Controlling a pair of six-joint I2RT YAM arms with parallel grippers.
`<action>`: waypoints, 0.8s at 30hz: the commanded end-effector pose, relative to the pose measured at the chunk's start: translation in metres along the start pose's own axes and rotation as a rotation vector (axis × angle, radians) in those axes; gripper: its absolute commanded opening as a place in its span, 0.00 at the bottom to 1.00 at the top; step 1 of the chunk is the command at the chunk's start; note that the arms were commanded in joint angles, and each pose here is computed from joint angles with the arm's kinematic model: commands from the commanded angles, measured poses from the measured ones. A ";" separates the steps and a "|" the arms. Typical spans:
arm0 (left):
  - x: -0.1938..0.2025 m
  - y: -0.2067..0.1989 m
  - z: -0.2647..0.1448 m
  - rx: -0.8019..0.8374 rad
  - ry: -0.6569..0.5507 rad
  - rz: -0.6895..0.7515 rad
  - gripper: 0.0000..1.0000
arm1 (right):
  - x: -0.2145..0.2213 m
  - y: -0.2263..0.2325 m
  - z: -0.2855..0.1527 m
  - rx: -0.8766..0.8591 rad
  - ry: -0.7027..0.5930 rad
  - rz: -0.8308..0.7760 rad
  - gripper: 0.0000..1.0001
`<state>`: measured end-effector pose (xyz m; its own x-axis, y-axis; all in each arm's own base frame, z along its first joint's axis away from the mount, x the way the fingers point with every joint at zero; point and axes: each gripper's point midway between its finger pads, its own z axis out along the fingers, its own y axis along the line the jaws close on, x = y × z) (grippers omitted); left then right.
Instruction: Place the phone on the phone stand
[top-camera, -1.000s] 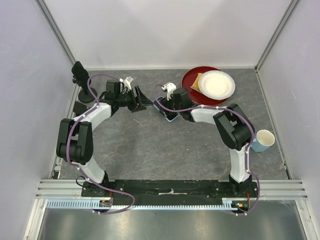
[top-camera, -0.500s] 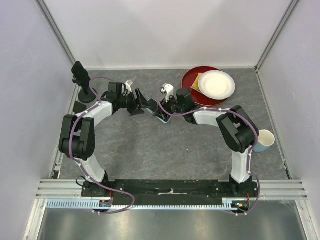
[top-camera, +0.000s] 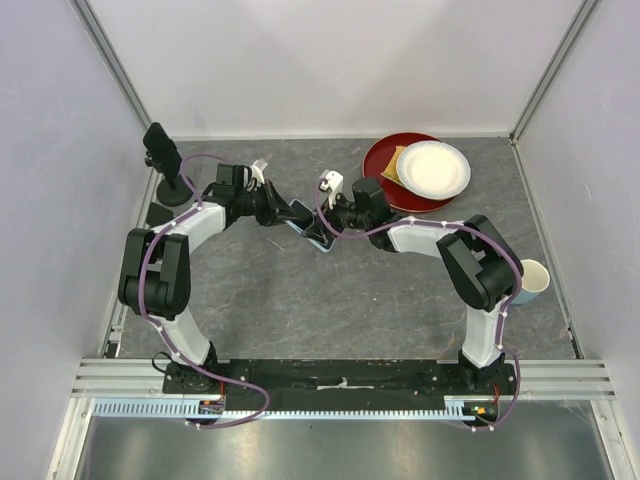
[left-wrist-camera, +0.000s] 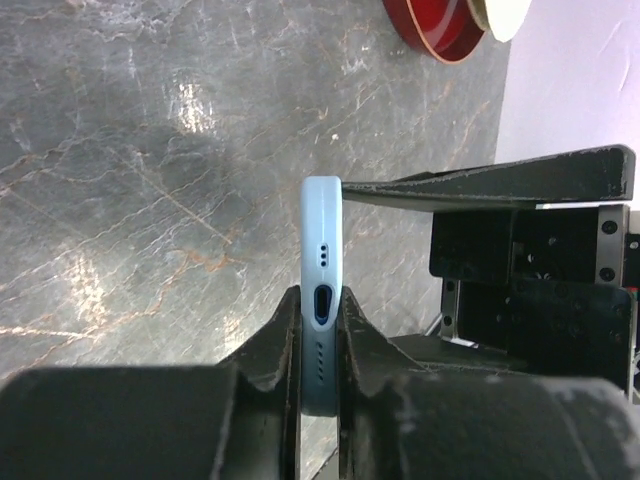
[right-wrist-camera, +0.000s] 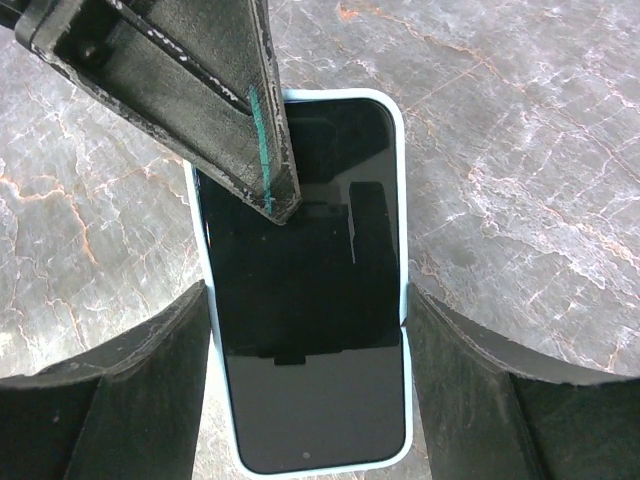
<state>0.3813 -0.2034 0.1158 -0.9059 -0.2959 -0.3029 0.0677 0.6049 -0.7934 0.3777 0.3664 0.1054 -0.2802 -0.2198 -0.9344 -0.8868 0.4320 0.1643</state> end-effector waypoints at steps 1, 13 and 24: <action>-0.012 -0.014 -0.004 0.080 -0.020 0.027 0.02 | -0.055 0.006 -0.003 -0.013 -0.132 -0.104 0.11; -0.074 -0.058 -0.102 0.056 -0.499 0.255 0.02 | -0.060 -0.023 0.008 0.129 -0.157 0.099 0.98; -0.063 -0.098 -0.176 0.348 -0.905 0.366 0.02 | -0.119 0.007 -0.001 -0.035 -0.442 0.421 0.98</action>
<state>0.3669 -0.1056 0.2607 -0.3003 -0.5850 -0.7534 0.3561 0.6639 -0.6575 0.4112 0.3837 0.1759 -0.4048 0.1514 -0.9018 -0.7473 0.5136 0.4216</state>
